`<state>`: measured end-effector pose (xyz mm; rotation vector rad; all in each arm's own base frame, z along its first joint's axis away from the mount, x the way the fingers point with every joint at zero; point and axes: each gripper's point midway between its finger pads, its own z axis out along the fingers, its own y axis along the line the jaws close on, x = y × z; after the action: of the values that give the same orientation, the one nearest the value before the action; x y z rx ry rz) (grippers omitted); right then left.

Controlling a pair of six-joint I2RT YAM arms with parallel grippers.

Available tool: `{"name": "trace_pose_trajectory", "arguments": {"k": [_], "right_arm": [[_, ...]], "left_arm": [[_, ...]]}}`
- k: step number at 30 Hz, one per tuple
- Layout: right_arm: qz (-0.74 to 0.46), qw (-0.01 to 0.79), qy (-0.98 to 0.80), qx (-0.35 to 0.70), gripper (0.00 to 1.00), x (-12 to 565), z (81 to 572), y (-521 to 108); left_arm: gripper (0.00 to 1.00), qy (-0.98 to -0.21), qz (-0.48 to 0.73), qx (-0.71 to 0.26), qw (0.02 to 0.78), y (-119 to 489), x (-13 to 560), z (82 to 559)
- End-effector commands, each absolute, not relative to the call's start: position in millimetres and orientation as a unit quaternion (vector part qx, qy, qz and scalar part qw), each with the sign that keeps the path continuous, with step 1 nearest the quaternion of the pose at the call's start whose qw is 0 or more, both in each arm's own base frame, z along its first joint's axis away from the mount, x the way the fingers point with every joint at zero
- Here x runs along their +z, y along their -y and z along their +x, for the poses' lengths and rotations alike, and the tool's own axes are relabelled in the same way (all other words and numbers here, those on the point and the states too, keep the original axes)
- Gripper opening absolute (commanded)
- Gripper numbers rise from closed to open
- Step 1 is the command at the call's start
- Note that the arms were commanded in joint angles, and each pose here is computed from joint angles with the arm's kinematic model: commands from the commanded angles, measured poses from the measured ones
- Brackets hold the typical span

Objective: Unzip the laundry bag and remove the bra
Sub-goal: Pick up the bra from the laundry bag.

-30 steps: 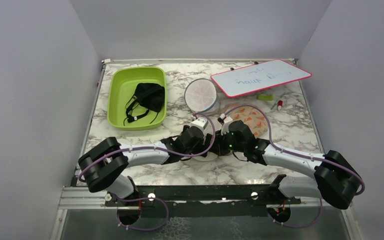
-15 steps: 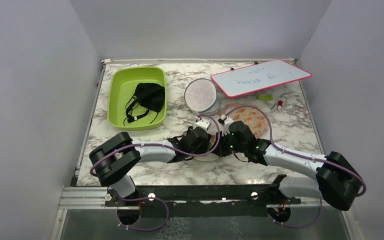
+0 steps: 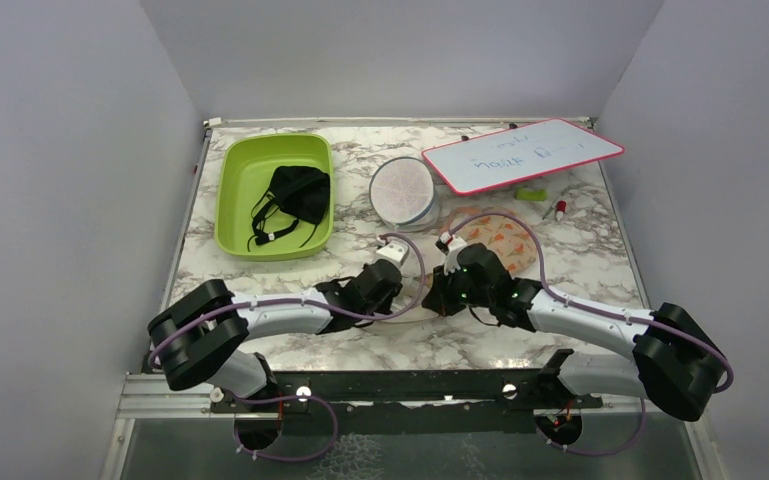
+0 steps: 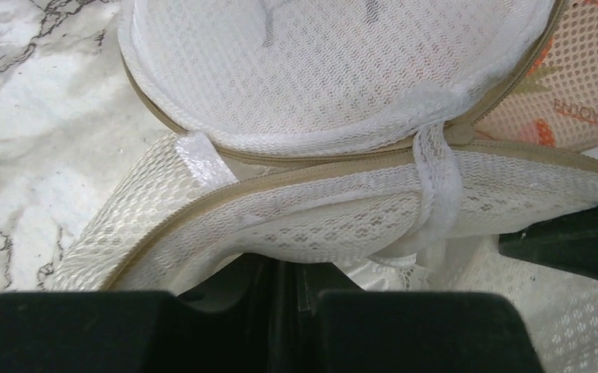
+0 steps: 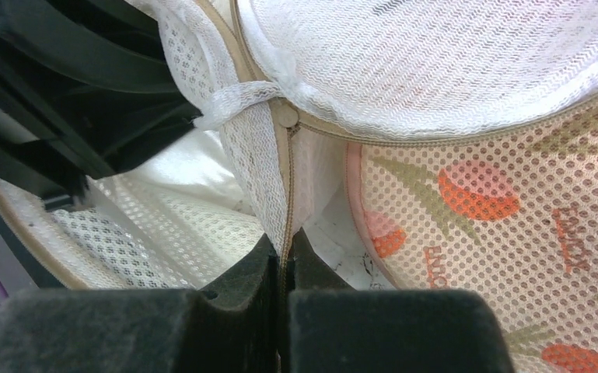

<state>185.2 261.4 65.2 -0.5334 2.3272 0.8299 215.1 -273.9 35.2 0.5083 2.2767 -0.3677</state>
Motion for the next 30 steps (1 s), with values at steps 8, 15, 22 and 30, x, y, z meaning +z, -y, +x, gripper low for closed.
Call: {"name": "trace_pose_trajectory", "arguments": {"k": [8,15,22,30], "right_arm": [[-0.230,0.301,-0.862,0.337,0.26,63.0,174.9,-266.4],[-0.225,0.318,-0.858,0.336,0.44,80.7,187.1,-273.8],[-0.216,0.313,-0.870,0.313,0.40,64.5,182.8,-260.0],[-0.214,0.311,-0.866,0.328,0.18,67.8,180.1,-263.3]], "left_arm": [[0.04,-0.870,0.232,-0.220,0.374,292.4,50.4,200.4],[0.25,-0.865,0.234,-0.238,0.375,297.0,50.8,197.5],[0.46,-0.856,0.249,-0.257,0.373,296.4,53.7,188.6],[0.66,-0.839,0.286,-0.284,0.366,302.0,59.0,174.7]]}}
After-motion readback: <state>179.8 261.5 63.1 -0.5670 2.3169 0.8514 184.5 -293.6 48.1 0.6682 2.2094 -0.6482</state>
